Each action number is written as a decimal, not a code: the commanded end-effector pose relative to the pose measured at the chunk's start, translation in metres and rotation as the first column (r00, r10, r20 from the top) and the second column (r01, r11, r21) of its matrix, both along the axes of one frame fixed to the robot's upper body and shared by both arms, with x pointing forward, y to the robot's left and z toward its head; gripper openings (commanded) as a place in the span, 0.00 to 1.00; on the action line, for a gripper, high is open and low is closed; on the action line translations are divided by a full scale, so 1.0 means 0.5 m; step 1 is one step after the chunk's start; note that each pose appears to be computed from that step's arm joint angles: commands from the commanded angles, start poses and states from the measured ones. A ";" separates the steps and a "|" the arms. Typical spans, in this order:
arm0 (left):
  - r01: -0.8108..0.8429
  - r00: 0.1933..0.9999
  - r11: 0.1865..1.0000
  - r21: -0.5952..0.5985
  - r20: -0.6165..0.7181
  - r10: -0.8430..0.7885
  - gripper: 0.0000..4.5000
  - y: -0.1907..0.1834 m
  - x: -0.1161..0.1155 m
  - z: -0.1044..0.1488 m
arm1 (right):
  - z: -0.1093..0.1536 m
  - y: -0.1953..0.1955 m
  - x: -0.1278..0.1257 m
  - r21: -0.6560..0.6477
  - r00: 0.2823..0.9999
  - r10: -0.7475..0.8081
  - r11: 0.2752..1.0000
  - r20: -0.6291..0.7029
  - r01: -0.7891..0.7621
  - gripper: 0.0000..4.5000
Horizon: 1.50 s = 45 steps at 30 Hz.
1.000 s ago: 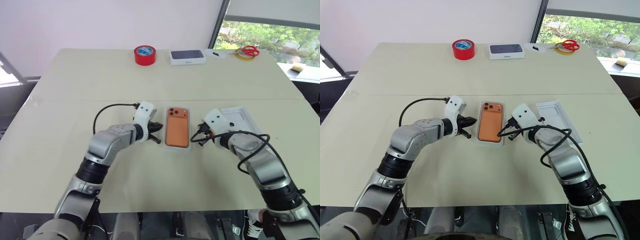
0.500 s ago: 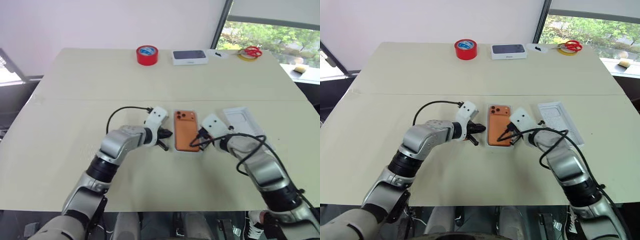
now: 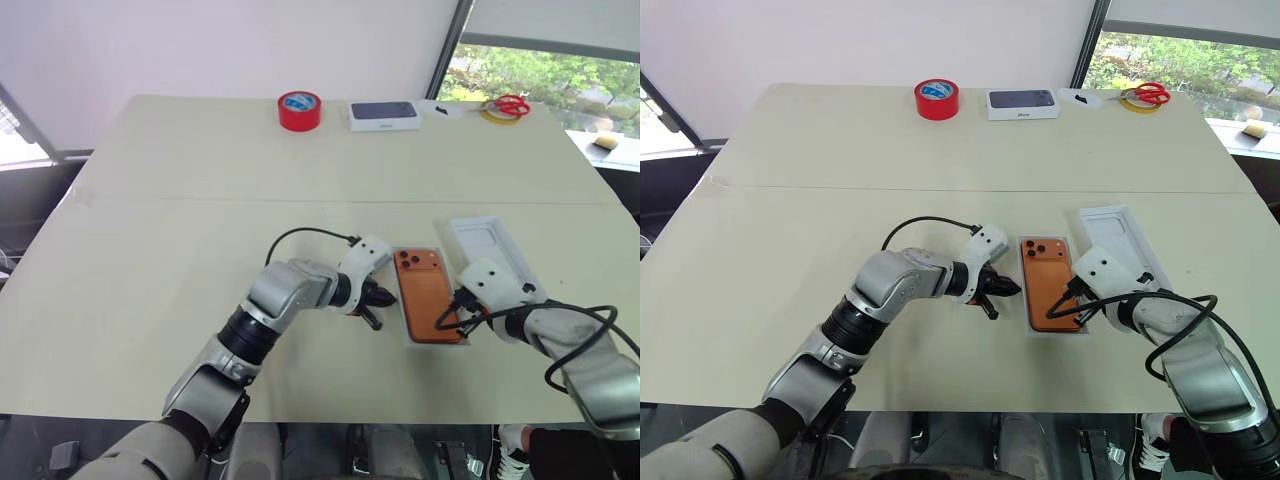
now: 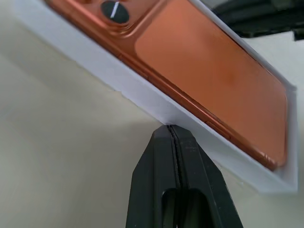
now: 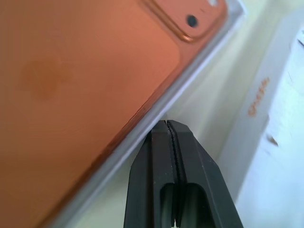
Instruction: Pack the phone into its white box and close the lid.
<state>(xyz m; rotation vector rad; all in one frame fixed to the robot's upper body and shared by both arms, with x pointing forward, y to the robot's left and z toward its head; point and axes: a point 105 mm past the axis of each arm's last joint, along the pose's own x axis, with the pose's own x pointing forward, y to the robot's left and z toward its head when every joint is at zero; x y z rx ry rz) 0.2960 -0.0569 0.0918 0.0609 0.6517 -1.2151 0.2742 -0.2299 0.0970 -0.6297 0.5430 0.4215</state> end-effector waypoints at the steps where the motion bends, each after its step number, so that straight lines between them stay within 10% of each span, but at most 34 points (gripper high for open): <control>1: 0.098 0.994 0.994 -0.054 0.042 -0.096 0.00 -0.044 -0.023 0.040 | 0.011 0.036 -0.011 0.027 0.997 0.082 0.996 0.013 -0.082 0.00; 9: 0.042 0.997 0.997 -0.066 0.065 -0.037 0.00 0.008 0.006 0.062 | 0.058 -0.019 -0.031 0.031 0.995 0.081 0.996 0.055 -0.083 0.00; 17: -0.003 0.992 0.995 -0.097 0.122 0.015 0.00 0.093 0.025 0.087 | 0.124 -0.069 -0.013 0.102 0.995 0.018 0.994 0.099 -0.028 0.74; 26: 0.208 0.846 0.963 -0.171 0.526 -0.089 0.00 0.151 0.003 0.143 | 0.111 -0.078 0.075 0.253 0.970 -0.214 0.938 -0.118 0.238 0.74; 36: 0.279 0.809 0.953 -0.119 0.564 -0.167 0.00 0.170 -0.023 0.118 | 0.087 -0.058 0.122 0.228 0.919 -0.282 0.909 -0.276 0.348 0.74; 45: 0.271 0.810 0.954 -0.125 0.566 -0.156 0.00 0.162 -0.025 0.112 | 0.068 -0.046 0.128 0.184 0.883 -0.317 0.900 -0.346 0.396 0.01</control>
